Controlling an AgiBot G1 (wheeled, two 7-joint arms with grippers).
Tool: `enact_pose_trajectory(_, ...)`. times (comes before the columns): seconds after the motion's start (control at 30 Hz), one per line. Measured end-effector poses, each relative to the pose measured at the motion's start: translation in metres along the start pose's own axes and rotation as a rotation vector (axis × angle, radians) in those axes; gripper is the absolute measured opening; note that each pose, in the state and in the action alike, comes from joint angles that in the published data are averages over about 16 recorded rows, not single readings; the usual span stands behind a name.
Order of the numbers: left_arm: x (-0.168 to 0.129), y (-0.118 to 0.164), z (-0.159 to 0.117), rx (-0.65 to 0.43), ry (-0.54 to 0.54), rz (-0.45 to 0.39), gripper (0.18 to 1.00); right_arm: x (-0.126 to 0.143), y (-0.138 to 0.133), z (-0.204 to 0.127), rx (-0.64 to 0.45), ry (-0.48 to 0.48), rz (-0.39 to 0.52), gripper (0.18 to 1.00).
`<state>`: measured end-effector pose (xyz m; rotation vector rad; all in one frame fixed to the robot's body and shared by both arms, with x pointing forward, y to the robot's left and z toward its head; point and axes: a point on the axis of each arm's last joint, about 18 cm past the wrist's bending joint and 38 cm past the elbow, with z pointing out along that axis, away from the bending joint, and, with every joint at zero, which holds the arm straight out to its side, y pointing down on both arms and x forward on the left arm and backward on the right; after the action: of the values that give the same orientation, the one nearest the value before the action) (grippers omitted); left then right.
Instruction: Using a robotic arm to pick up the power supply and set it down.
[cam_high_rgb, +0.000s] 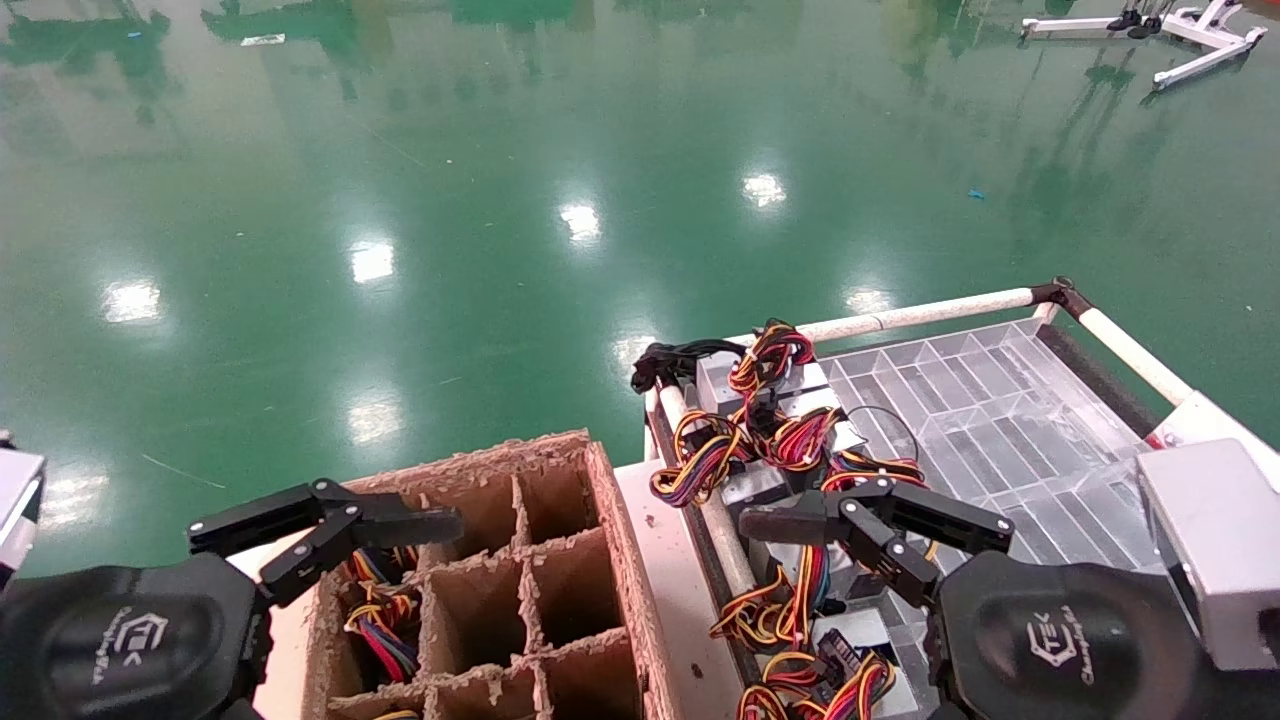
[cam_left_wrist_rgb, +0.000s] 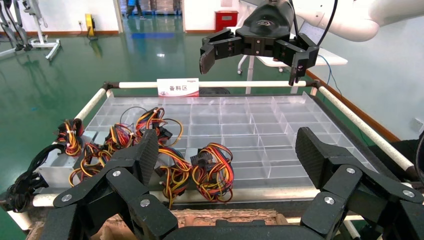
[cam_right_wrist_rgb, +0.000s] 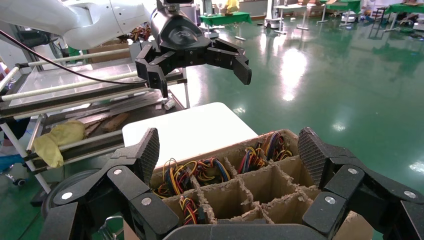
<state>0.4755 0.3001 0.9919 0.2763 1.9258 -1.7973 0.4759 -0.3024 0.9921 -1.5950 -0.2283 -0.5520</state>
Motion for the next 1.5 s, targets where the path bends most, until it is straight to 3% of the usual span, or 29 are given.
enact_pose_trajectory(0.47, 0.0, 0.0, 0.0, 0.0, 0.0, 0.0, 0.996, 0.004, 0.009, 0.003, -0.023, 0.012, 0.014, 1.001)
enact_pose_trajectory(0.87, 0.0, 0.0, 0.0, 0.0, 0.0, 0.0, 0.916, 0.011, 0.05, 0.037, -0.137, -0.01, 0.073, 1.001)
enact_pose_trajectory(1.1, 0.0, 0.0, 0.0, 0.0, 0.0, 0.0, 0.816, 0.011, 0.075, 0.078, -0.209, -0.089, 0.1, 1.001)
enact_pose_trajectory(1.5, 0.0, 0.0, 0.0, 0.0, 0.0, 0.0, 0.541, 0.01, 0.1, 0.145, -0.327, -0.254, 0.113, 1.001)
